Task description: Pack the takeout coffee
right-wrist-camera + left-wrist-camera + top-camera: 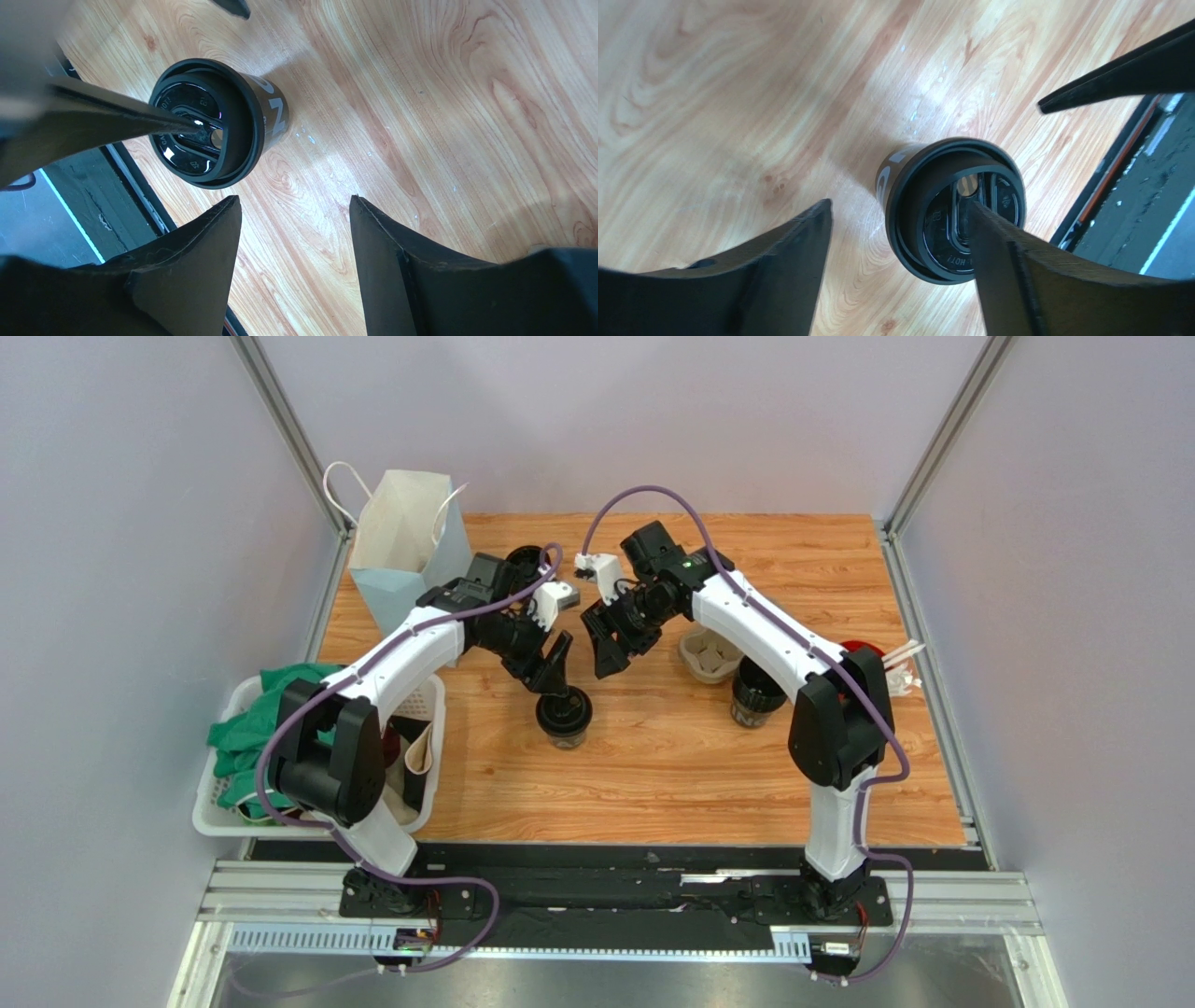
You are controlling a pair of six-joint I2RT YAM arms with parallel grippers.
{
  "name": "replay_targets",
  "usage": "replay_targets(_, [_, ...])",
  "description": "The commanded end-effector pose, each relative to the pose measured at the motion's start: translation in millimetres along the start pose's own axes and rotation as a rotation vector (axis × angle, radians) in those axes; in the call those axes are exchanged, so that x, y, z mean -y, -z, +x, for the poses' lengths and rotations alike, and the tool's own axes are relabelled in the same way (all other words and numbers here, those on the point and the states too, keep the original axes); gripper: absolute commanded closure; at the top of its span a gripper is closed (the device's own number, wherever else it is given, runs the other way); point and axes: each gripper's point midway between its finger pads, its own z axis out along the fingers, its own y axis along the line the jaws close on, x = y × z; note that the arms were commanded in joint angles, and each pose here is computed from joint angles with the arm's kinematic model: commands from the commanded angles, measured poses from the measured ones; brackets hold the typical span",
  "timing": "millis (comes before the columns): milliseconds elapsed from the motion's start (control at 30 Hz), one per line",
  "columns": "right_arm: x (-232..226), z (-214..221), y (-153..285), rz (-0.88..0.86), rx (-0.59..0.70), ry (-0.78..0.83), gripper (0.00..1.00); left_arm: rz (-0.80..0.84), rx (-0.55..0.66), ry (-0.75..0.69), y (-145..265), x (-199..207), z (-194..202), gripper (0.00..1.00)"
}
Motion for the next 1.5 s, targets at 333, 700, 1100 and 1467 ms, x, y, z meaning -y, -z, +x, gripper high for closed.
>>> replay_targets(333, [-8, -38, 42, 0.056, 0.147, 0.055, 0.39, -0.062, 0.400, -0.154, 150, 30, -129, 0.04])
replay_targets(700, [-17, -45, 22, 0.134, 0.141, 0.101, 0.40, -0.418, 0.453, -0.021, 225, -31, -116, 0.02])
replay_targets(1100, [-32, -21, -12, 0.135, 0.055, 0.062, 0.50, -0.601, 0.512, 0.086, 263, -69, -88, 0.01])
replay_targets(1467, [-43, -4, -40, 0.169, -0.021, 0.111, 0.56, -0.628, 0.516, 0.093, 262, -71, -83, 0.01])
